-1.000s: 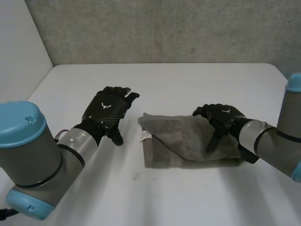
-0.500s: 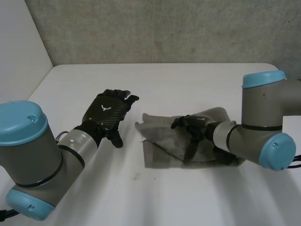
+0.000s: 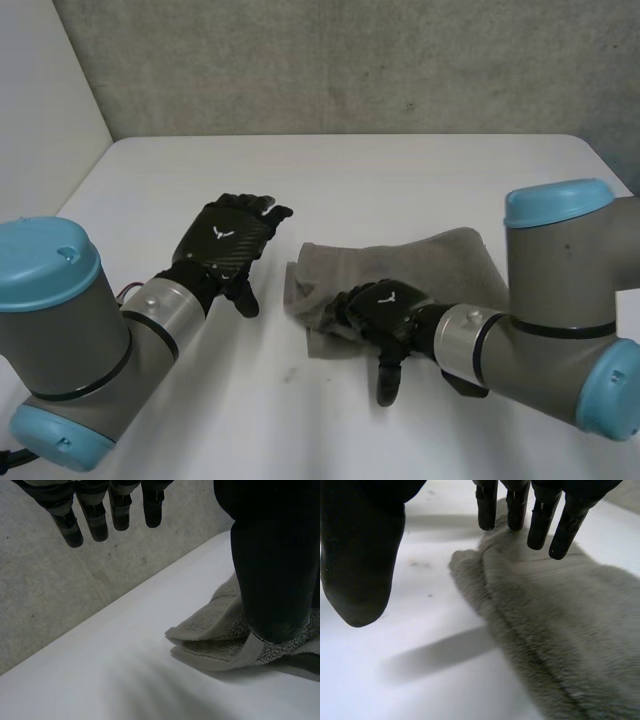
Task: Fold the towel.
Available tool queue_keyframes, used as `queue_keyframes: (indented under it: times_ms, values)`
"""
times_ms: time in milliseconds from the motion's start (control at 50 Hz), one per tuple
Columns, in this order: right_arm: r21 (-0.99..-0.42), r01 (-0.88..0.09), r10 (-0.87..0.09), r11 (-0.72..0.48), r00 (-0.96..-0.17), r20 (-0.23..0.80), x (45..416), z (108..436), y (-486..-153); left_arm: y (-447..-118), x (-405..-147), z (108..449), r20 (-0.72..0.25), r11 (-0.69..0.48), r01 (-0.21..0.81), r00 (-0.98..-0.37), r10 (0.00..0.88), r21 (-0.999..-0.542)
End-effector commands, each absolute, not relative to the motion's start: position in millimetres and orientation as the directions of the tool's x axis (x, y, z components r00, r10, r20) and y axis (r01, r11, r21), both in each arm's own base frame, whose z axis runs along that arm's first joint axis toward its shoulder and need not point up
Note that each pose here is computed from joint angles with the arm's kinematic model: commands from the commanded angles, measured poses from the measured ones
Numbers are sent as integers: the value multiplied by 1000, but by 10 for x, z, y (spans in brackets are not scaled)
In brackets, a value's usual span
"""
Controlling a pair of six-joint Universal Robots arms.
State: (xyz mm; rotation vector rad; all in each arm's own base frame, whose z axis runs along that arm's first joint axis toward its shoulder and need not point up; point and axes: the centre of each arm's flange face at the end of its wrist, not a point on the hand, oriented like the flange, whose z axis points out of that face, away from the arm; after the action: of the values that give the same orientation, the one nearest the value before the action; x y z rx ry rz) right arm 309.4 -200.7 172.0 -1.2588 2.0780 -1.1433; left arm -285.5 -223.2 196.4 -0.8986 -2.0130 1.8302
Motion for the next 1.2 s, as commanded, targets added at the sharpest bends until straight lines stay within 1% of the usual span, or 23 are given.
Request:
queue_keyframes:
  times_ms: [20,100,220,300,420,600,700,740,820,840,860,900,920,960,980,1000,1020,1060,1080,1120,1140,1180,1200]
  values:
    - [-882,-398,-793,251,-608,49,2792,1908,-2368,-2233,-2856,1963,-202,6,258,-769,606,-966]
    - [-894,-346,-727,286,-686,33,2550,1985,-2560,-2229,-2859,1963,-203,4,259,-768,607,-966]
    - [-881,-331,-664,337,-747,26,2274,1876,-2702,-2225,-2857,1958,-203,7,260,-768,608,-966]
    - [-880,-356,-630,313,-772,88,2052,1708,-2793,-2222,-2862,1967,-202,5,258,-768,608,-966]
    - [-861,-433,-623,265,-759,190,1890,1511,-2785,-2224,-2862,1981,-202,1,256,-768,608,-967]
    - [-849,-480,-623,221,-740,256,1871,1336,-2803,-2211,-2867,1963,-201,5,258,-766,611,-966]
    - [-862,-483,-573,156,-755,320,1834,1402,-2916,-2213,-2862,1959,-201,7,259,-766,610,-966]
    - [-865,-494,-522,85,-762,384,1824,1535,-2992,-2212,-2862,1964,-201,6,258,-766,610,-966]
    - [-854,-521,-496,-6,-740,455,1877,1710,-3007,-2215,-2861,1978,-202,2,256,-768,608,-967]
    - [-839,-540,-507,-60,-707,492,1985,1778,-2957,-2215,-2861,1978,-202,2,256,-768,608,-967]
    - [-839,-541,-508,-61,-707,492,1986,1778,-2957,-2220,-2864,1986,-203,0,255,-768,607,-967]
    - [-803,-557,-565,-210,-601,565,2420,1898,-2737,-2224,-2861,2000,-203,-3,254,-769,606,-967]
    - [-803,-557,-566,-211,-601,565,2422,1899,-2736,-2223,-2860,2005,-204,-4,253,-769,605,-967]
    - [-765,-559,-607,-320,-499,619,2831,1906,-2470,-2234,-2855,2014,-203,-5,250,-772,602,-968]
    - [-765,-559,-607,-321,-499,619,2832,1905,-2469,-2238,-2850,2019,-203,-5,250,-774,600,-968]
    - [-740,-561,-613,-370,-451,649,3010,1885,-2345,-2238,-2850,2019,-203,-5,250,-774,600,-968]
    - [-740,-561,-613,-371,-451,649,3012,1885,-2344,-2243,-2846,2019,-203,-5,250,-775,599,-968]
    - [-679,-565,-628,-469,-328,706,3332,1780,-2039,-2246,-2842,2024,-203,-6,249,-776,597,-968]
    - [-679,-565,-628,-469,-327,706,3333,1780,-2037,-2253,-2840,2034,-205,-9,249,-777,595,-969]
    - [-639,-561,-652,-526,-215,727,3526,1574,-1778,-2255,-2835,2037,-205,-9,249,-778,594,-969]
    - [-638,-561,-652,-527,-215,727,3527,1572,-1777,-2261,-2827,2053,-206,-12,247,-780,591,-969]
    - [-614,-566,-678,-550,-127,724,3615,1340,-1589,-2269,-2814,2071,-206,-13,245,-783,587,-969]
    - [-614,-566,-678,-550,-126,724,3615,1339,-1589,-2276,-2800,2081,-207,-14,245,-786,583,-969]
